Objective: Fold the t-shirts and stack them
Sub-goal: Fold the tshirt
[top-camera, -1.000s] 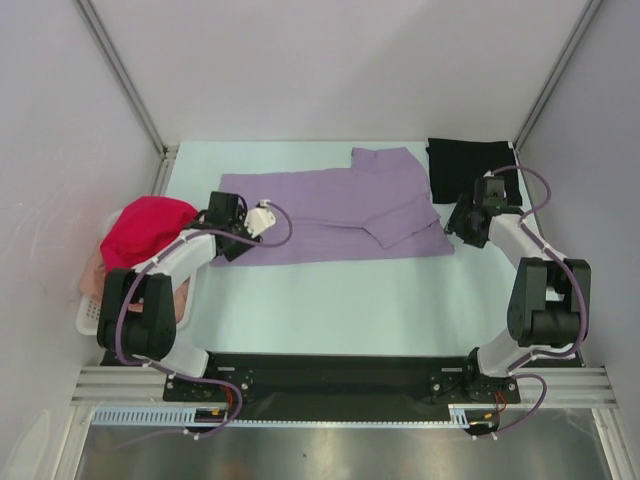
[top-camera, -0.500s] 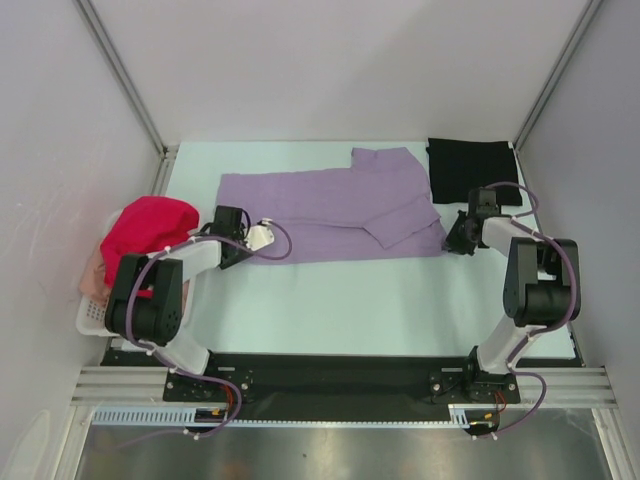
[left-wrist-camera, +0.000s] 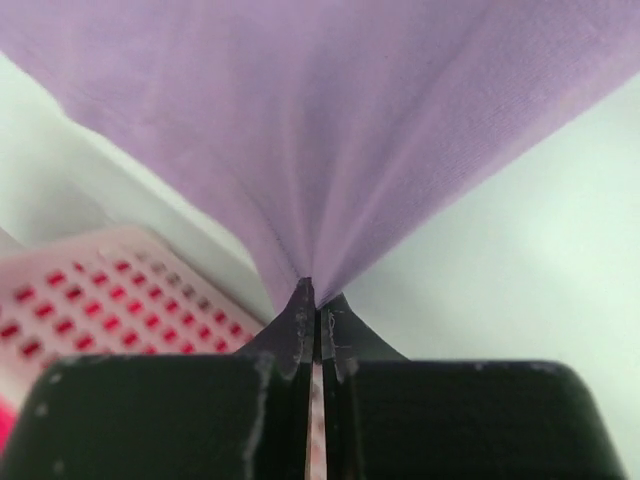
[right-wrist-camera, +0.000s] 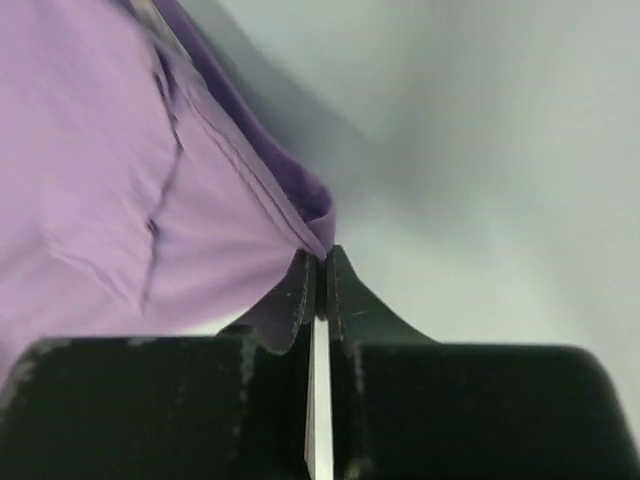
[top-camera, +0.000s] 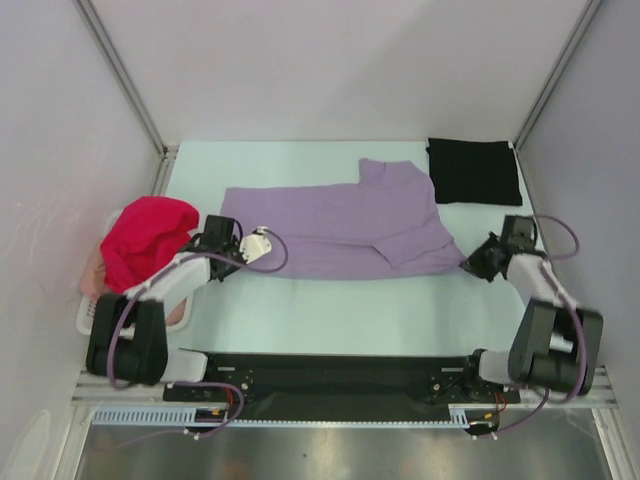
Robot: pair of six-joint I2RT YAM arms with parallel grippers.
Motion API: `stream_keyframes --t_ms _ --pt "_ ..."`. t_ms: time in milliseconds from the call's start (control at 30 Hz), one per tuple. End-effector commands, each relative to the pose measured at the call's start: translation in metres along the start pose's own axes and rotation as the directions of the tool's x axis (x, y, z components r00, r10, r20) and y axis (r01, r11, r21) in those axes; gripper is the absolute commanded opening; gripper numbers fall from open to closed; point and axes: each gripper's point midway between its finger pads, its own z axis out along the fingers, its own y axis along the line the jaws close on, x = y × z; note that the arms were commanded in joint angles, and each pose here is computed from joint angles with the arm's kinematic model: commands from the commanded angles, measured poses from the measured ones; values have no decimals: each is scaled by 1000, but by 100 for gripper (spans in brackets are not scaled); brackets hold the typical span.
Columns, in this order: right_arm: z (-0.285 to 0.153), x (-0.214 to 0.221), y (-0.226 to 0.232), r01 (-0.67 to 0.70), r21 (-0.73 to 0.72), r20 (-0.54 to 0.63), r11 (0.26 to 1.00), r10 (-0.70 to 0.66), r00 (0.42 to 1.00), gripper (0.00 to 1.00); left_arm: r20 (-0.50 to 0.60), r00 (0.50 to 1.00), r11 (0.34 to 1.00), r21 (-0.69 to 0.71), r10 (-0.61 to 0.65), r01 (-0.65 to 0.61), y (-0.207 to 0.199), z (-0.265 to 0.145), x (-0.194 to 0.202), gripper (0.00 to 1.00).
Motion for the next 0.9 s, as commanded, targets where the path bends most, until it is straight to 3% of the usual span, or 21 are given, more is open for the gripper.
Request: stream_keyframes --t_ms 0,33,233,367,467,500,533,567,600,633,767,800,867 --pt "-40 16 -27 -239 5 27 971 239 971 0 13 1000 993 116 21 -22 -34 -41 15 0" --pt "-59 10 -28 -262 -36 100 964 264 959 0 36 999 990 142 21 -26 -37 -49 11 0" --pt "-90 40 -66 -423 -35 243 905 418 875 0 24 999 951 306 39 -45 -77 -72 24 0" --pt "-90 60 -76 -472 38 213 881 454 865 2 -3 997 935 349 76 -70 -90 -78 33 0" --pt "-98 59 -89 -528 99 266 843 489 831 5 -9 995 924 371 103 -93 -93 -85 36 0" --pt "-99 60 -93 -541 117 275 833 497 823 30 -10 994 921 377 111 -99 -93 -87 36 4" --pt "-104 55 -97 -554 133 308 822 497 811 50 -5 992 921 372 123 -112 -90 -88 35 21" --pt "-106 51 -97 -561 134 321 817 500 805 70 -19 990 915 384 138 -120 -90 -89 37 62" --pt "-118 33 -90 -551 98 364 829 485 795 75 -18 989 922 364 147 -131 -81 -92 34 88" --pt "-125 23 -84 -536 74 384 841 472 794 76 -27 988 928 348 151 -132 -73 -92 32 98" --pt "-168 -41 -22 -263 -131 498 956 293 817 83 59 998 985 169 26 -36 -5 -99 -12 100" --pt "-173 -58 5 -113 -175 537 978 192 821 83 135 990 994 104 -45 31 26 -108 -34 100" --pt "-184 -81 35 36 -191 588 981 85 804 81 210 955 978 64 -209 200 58 -102 -60 100"
